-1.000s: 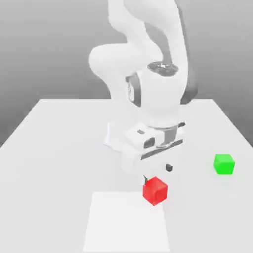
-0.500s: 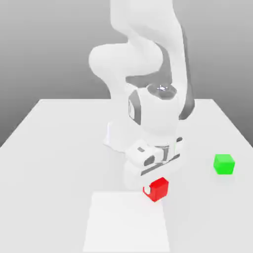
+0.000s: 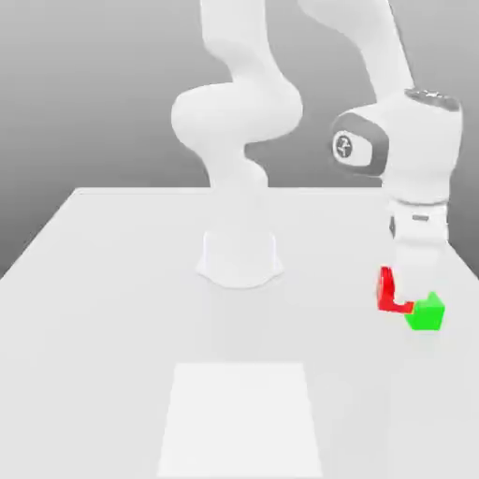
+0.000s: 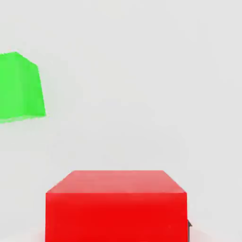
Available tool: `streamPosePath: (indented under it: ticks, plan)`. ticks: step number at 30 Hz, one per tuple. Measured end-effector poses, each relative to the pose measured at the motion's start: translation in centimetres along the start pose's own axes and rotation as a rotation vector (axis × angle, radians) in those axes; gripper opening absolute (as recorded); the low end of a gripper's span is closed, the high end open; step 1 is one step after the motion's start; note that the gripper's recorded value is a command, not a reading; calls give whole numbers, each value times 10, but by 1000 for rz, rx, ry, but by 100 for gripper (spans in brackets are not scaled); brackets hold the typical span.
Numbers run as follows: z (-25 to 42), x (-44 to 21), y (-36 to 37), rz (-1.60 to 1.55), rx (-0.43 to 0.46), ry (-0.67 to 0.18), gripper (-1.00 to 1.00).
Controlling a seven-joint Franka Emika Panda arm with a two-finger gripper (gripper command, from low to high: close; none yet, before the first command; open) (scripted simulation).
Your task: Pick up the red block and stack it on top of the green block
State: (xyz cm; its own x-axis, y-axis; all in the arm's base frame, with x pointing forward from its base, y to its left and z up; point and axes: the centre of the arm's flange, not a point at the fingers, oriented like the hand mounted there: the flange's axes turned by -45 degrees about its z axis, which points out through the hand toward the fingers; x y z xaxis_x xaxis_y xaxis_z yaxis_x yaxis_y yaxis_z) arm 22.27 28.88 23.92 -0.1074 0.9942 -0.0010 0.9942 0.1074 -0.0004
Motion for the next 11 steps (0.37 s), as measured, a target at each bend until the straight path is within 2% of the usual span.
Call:
streamPosePath:
  ticks: [3,7,8,11]
  plan:
    - [10,41,-33,-221,-2,-2,-100]
    - [46,49,-41,-266,-2,-3,-100]
    - [54,49,-42,-269,-1,-2,100]
    - [54,48,-42,-269,-1,-2,100]
